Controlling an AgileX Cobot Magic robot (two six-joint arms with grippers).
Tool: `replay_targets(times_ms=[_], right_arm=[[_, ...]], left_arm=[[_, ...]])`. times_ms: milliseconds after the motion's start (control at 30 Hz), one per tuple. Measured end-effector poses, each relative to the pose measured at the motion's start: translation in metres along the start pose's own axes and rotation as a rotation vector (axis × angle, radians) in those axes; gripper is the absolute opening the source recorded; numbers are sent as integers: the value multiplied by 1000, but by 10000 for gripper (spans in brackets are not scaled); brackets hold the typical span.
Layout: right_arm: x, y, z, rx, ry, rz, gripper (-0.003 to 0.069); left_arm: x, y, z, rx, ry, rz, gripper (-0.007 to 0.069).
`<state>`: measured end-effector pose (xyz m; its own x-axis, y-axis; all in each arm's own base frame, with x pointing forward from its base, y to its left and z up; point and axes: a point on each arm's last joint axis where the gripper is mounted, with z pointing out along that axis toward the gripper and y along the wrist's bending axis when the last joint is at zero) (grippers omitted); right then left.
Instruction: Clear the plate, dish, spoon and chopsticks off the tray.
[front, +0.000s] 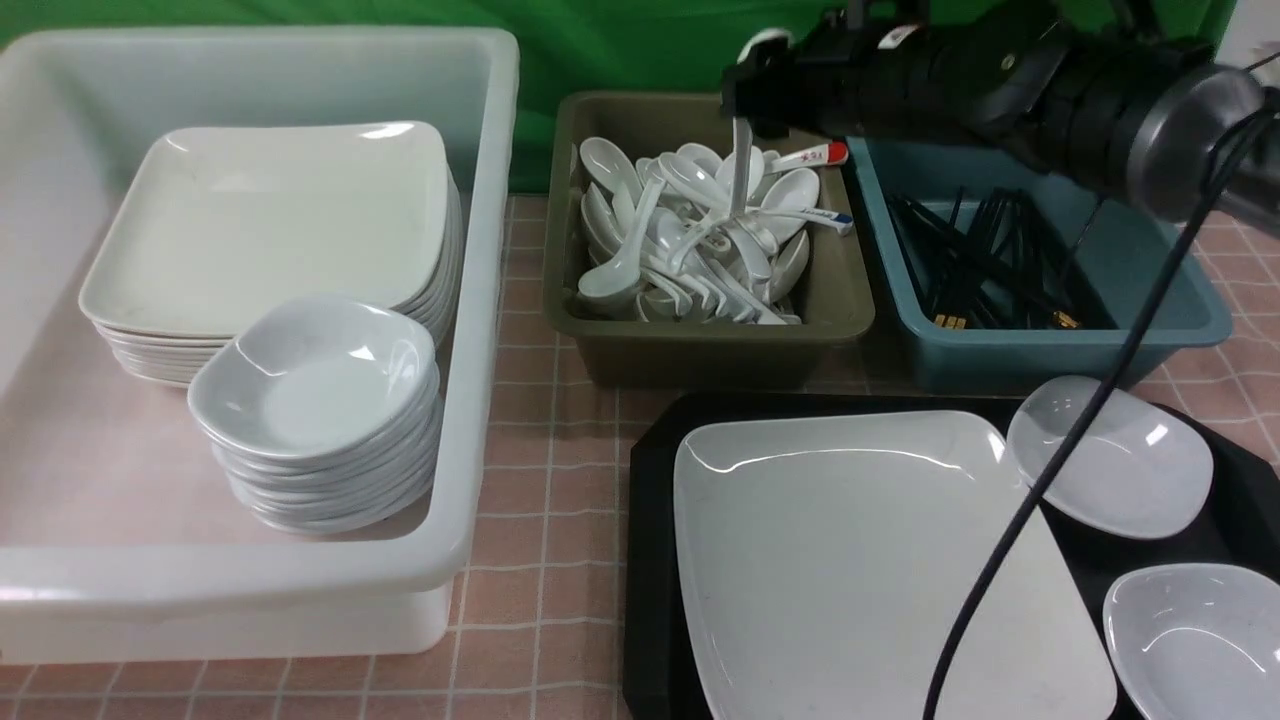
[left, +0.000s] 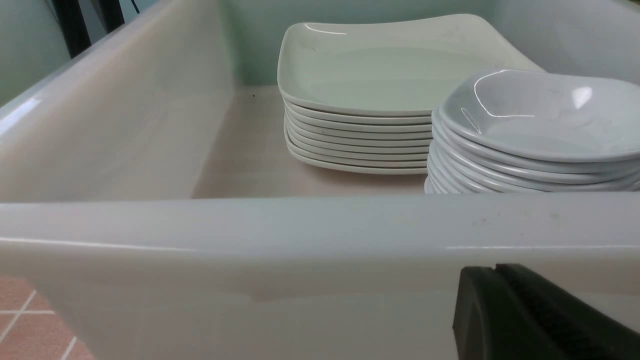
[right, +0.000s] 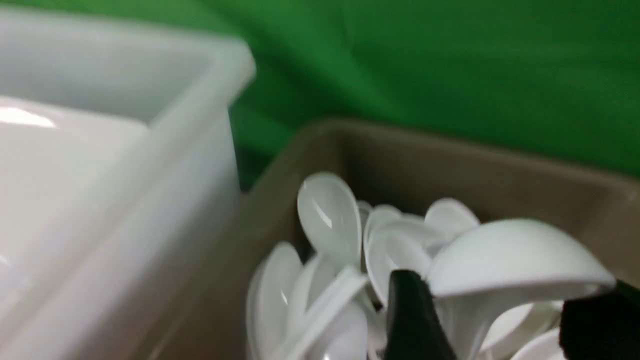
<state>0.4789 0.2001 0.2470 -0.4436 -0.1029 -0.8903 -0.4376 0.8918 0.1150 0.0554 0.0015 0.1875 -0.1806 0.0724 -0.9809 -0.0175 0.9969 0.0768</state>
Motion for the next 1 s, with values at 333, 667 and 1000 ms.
replay_targets(times_ms=[333, 667, 1000], right_arm=[[-43, 17, -52, -83, -14, 12, 657], [-97, 42, -160, -220, -4, -55, 282], [-89, 54, -308, -254, 356, -197, 30]], left_arm=[[0, 0, 0, 0, 0, 1, 22], [0, 0, 0, -1, 0, 2, 22], [0, 0, 0, -1, 0, -1, 24]])
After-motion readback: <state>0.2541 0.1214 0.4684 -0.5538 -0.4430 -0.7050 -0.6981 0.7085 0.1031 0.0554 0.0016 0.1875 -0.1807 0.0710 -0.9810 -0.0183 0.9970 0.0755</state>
